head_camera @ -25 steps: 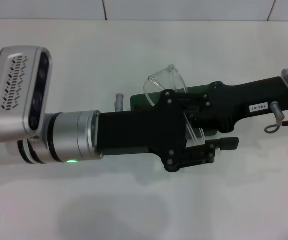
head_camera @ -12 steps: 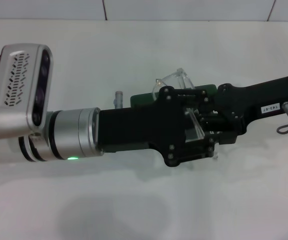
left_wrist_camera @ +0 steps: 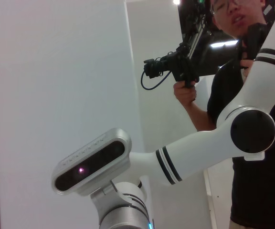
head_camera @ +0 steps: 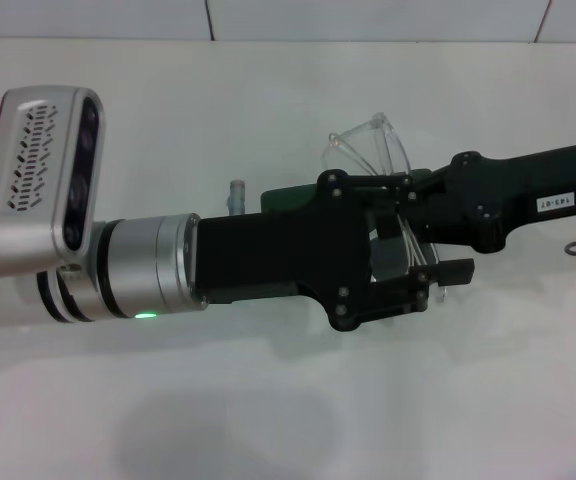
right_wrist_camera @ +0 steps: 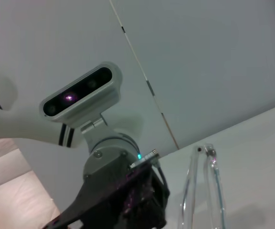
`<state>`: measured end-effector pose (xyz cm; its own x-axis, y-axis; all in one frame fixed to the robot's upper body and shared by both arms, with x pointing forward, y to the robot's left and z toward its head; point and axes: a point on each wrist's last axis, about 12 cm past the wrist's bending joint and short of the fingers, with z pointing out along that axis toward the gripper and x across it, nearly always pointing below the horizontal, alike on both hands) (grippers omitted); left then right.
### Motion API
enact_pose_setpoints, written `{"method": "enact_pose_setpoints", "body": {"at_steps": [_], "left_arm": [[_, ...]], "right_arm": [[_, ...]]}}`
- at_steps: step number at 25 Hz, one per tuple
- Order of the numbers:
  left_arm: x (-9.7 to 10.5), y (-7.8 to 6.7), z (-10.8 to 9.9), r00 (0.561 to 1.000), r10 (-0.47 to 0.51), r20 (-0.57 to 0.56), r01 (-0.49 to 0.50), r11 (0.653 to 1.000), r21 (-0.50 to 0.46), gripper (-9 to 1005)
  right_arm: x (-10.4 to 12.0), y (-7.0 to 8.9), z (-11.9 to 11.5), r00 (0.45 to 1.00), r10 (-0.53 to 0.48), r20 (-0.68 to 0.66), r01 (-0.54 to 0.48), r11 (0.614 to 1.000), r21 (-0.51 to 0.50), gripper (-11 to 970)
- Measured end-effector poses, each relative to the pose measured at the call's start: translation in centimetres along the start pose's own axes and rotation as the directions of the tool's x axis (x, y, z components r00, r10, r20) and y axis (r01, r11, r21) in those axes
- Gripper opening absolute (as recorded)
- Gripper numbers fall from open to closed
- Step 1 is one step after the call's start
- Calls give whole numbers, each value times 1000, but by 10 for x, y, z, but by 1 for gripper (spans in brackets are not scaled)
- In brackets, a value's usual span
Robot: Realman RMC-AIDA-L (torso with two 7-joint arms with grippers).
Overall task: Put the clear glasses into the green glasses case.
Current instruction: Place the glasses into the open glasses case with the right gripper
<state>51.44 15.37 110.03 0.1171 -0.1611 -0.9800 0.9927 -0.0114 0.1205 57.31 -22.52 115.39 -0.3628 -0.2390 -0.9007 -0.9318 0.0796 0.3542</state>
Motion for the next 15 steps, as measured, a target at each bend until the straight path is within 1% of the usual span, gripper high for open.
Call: {"method": "enact_pose_setpoints", "body": {"at_steps": [5,7,9,12,14,15], "left_arm": [[0,1,0,1000,1,-3,-1,1000,-7,482],[-1,1,-1,1000,1,9,-1,1000,-17,482],[-3,0,-7,999,0,41,2,999,-46,482],[-7,-2,-26,995,12,100,2,990,-144,482],[-8,0,-39,992,28,119,1,973,-232,482],[-8,2,-46,992,32,122,5,957,-290,482]], "right_arm": [[1,3,3,999,-7,-36,5,999,-35,112],[2,1,0,999,-12,-41,12,1000,-6,112],[1,-2,-5,999,-21,-43,22,999,33,112],[-5,-3,-10,996,-65,-67,70,994,79,113],[-13,-4,-8,989,-98,-112,109,989,97,113],[-19,-4,-4,982,-112,-151,130,985,110,113]]}}
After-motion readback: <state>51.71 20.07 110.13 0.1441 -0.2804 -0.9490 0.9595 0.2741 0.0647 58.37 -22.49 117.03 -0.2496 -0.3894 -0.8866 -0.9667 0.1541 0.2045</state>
